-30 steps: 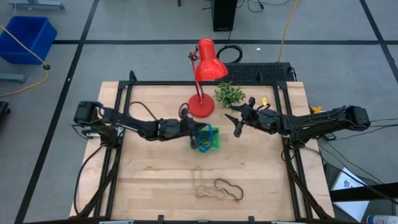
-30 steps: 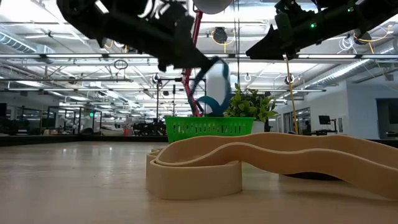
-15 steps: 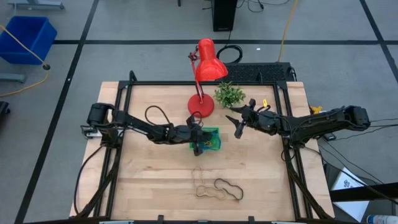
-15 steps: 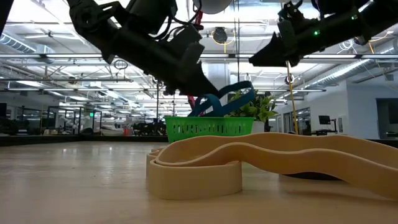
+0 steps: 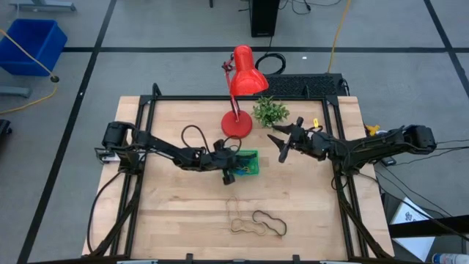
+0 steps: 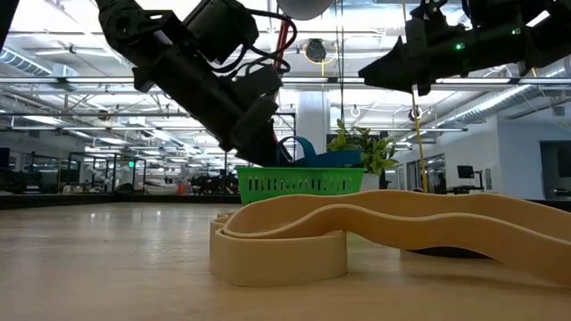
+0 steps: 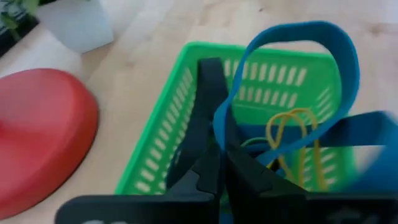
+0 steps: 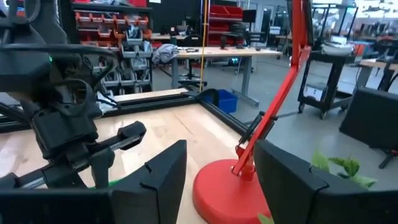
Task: Pick and place rubber bands into bin
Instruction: Put the blue rubber band into the green bin
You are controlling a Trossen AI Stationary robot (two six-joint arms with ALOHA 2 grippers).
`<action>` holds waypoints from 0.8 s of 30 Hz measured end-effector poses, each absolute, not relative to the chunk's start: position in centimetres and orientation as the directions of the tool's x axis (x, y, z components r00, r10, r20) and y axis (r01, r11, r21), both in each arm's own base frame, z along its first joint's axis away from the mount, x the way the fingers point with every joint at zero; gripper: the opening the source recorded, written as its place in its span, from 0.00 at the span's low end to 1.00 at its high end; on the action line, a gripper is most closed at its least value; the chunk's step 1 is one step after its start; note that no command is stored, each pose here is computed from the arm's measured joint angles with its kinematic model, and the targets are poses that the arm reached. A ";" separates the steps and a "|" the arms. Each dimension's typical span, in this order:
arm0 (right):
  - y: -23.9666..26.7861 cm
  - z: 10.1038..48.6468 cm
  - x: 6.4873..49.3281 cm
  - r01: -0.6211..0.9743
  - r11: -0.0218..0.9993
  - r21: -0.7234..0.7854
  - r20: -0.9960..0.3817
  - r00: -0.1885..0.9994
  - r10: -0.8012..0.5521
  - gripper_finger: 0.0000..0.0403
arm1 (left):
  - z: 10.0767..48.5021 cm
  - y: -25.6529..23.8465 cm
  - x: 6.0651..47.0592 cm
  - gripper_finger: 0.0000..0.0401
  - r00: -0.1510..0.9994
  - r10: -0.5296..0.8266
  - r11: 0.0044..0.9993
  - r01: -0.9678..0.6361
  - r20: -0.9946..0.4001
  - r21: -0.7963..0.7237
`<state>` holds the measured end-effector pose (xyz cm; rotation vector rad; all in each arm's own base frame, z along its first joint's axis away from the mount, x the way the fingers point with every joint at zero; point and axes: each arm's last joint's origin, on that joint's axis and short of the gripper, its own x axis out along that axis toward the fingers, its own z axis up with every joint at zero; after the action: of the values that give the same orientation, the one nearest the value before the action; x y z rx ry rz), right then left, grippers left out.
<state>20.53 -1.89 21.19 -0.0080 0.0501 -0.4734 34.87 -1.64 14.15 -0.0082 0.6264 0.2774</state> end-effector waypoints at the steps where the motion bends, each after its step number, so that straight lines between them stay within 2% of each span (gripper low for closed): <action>1: -1.9 21.2 20.5 0.455 0.890 -0.025 -0.044 0.889 -0.456 0.45 | 14.1 -1.6 34.8 0.08 0.768 0.263 0.961 -0.265 -0.585 0.084; 7: -1.9 21.2 20.5 0.454 0.890 -0.033 -0.044 0.889 -0.456 0.45 | 14.0 -1.5 34.7 0.05 0.757 0.281 0.955 -0.281 -0.590 0.095; 14: -1.9 21.2 20.5 0.454 0.890 -0.033 -0.044 0.889 -0.455 0.45 | 14.5 -1.7 34.7 0.02 0.778 0.230 0.969 -0.242 -0.584 0.059; 21: -1.9 21.6 20.6 0.448 0.894 -0.027 -0.032 0.893 -0.448 0.45 | 18.2 -0.9 33.3 0.14 0.793 0.244 0.965 -0.259 -0.558 0.054; 24: -1.7 22.3 20.9 0.390 0.921 -0.027 -0.017 0.921 -0.390 0.45 | 19.9 -0.3 32.5 0.18 0.800 0.257 0.960 -0.276 -0.542 0.048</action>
<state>20.90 -1.70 22.33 -0.0231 0.0223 -0.4006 32.47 -0.32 19.93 -0.0343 0.5769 0.2860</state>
